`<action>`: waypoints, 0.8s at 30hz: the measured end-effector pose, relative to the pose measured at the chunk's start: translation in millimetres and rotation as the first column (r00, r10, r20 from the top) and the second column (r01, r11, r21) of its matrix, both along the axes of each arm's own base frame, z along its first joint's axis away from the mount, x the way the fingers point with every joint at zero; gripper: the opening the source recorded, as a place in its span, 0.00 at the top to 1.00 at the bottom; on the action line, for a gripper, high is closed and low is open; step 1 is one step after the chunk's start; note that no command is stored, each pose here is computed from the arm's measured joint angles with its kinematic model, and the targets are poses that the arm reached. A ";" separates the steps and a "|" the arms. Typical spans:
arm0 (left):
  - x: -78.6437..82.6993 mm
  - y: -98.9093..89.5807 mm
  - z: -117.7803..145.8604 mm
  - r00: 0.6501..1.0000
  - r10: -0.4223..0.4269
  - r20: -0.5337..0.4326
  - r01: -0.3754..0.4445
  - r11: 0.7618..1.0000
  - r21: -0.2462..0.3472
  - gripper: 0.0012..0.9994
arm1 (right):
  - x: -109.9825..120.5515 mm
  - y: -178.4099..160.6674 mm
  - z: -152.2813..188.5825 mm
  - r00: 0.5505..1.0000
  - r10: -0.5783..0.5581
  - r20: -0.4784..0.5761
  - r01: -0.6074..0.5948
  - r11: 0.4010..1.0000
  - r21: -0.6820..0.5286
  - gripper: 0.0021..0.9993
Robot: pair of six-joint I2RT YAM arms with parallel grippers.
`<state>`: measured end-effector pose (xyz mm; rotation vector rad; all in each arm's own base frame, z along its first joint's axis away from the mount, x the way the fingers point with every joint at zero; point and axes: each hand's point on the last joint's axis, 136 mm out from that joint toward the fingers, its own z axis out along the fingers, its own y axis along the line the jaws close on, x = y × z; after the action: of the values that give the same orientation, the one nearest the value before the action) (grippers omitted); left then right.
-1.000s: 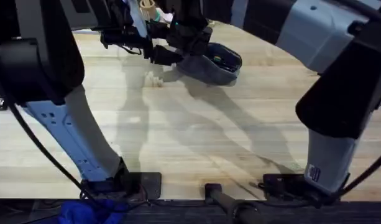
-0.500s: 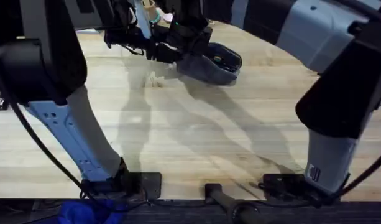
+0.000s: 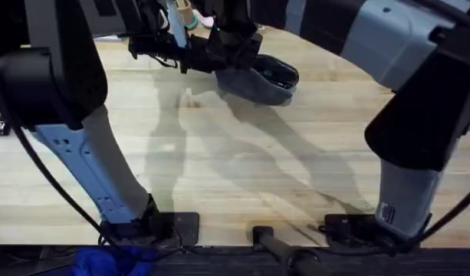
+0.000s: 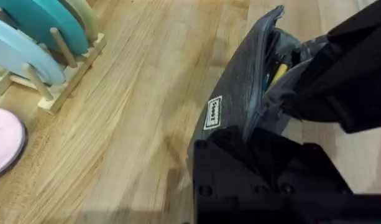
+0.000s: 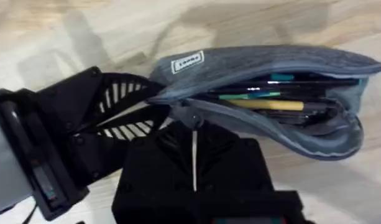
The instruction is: Unzip the bag, pick up the pens from the table one at a time and place them inside, then zip the bag closed.
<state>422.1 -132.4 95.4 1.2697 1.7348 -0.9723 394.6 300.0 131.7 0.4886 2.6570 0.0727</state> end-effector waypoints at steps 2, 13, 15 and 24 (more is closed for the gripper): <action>0.0 0.0 0.0 1.000 0.000 0.000 0.000 1.000 0.000 0.96 | -2.8 -2.6 -1.2 1.000 0.000 -0.013 0.000 1.000 -0.011 0.97; -0.6 -0.1 0.0 1.000 0.000 -0.004 0.000 1.000 -0.001 0.96 | -14.2 -13.5 -5.3 0.998 0.002 -0.062 -0.006 0.998 -0.060 0.97; -0.6 -0.1 0.0 1.000 0.000 -0.004 0.000 1.000 -0.001 0.96 | -15.7 -14.8 -5.8 0.998 0.010 -0.070 -0.015 0.997 -0.070 0.97; -1.1 -0.1 -0.1 1.000 0.000 -0.008 0.000 1.000 -0.001 0.96 | -24.7 -23.5 -6.6 0.994 0.026 -0.111 -0.039 0.993 -0.113 0.97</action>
<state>421.0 -132.5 95.2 1.2670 1.7397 -0.9793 369.9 276.6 125.1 0.4224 2.7570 -0.0993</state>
